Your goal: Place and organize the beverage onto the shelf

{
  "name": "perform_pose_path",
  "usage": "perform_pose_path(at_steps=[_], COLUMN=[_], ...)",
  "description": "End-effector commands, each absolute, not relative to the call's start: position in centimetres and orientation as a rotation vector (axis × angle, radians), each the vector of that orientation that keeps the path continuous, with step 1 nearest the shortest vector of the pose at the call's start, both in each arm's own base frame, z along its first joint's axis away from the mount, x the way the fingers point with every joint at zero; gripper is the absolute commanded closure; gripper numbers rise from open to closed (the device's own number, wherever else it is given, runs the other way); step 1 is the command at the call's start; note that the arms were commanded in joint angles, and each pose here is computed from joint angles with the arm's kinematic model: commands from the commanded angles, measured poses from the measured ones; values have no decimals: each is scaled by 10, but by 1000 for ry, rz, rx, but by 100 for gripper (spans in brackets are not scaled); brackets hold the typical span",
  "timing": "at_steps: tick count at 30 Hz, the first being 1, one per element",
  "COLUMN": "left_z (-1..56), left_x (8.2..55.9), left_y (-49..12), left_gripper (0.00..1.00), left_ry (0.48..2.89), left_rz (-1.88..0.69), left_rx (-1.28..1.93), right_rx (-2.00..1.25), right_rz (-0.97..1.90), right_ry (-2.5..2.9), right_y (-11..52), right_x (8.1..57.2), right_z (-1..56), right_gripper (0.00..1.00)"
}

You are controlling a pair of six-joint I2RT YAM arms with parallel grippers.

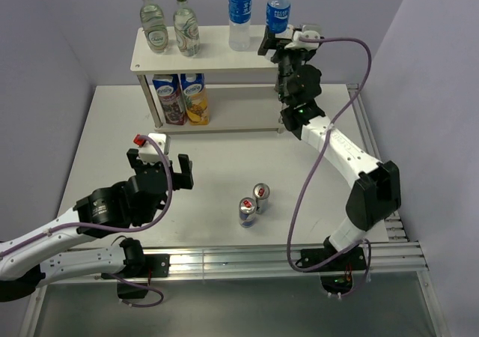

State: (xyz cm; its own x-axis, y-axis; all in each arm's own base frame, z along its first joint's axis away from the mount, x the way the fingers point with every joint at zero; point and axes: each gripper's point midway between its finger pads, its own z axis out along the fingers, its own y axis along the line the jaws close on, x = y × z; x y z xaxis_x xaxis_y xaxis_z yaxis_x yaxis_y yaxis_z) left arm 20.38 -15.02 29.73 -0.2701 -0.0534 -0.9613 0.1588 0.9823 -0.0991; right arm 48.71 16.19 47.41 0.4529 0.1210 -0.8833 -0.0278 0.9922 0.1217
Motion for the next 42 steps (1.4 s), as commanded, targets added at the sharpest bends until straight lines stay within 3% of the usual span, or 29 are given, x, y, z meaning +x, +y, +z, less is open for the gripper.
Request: perform_pose_path(at_steps=[1, 11, 18, 24, 31, 34, 42], left_z=[304, 306, 310, 309, 308, 310, 310], left_x=[204, 204, 203, 202, 202, 201, 201], left_y=[-143, -141, -140, -151, -157, -156, -155], left_gripper=[2, 2, 2, 1, 1, 1, 1], left_ry=[1815, 1810, 1795, 1802, 1814, 1809, 1807], left_rz=[-208, -209, -246, -274, -281, -292, -295], left_rx=[36, 26, 21, 64, 84, 75, 69], right_rx=[127, 167, 188, 275, 347, 317, 183], right_rz=[165, 232, 388, 489, 338, 416, 275], right_ry=[1023, 1029, 1058, 1365, 1644, 1759, 2039], right_y=[157, 147, 144, 149, 141, 151, 188], right_x=[455, 390, 307, 259, 197, 162, 105], right_z=[503, 504, 500, 420, 311, 274, 171], right_gripper=[0, 0, 0, 0, 0, 0, 0])
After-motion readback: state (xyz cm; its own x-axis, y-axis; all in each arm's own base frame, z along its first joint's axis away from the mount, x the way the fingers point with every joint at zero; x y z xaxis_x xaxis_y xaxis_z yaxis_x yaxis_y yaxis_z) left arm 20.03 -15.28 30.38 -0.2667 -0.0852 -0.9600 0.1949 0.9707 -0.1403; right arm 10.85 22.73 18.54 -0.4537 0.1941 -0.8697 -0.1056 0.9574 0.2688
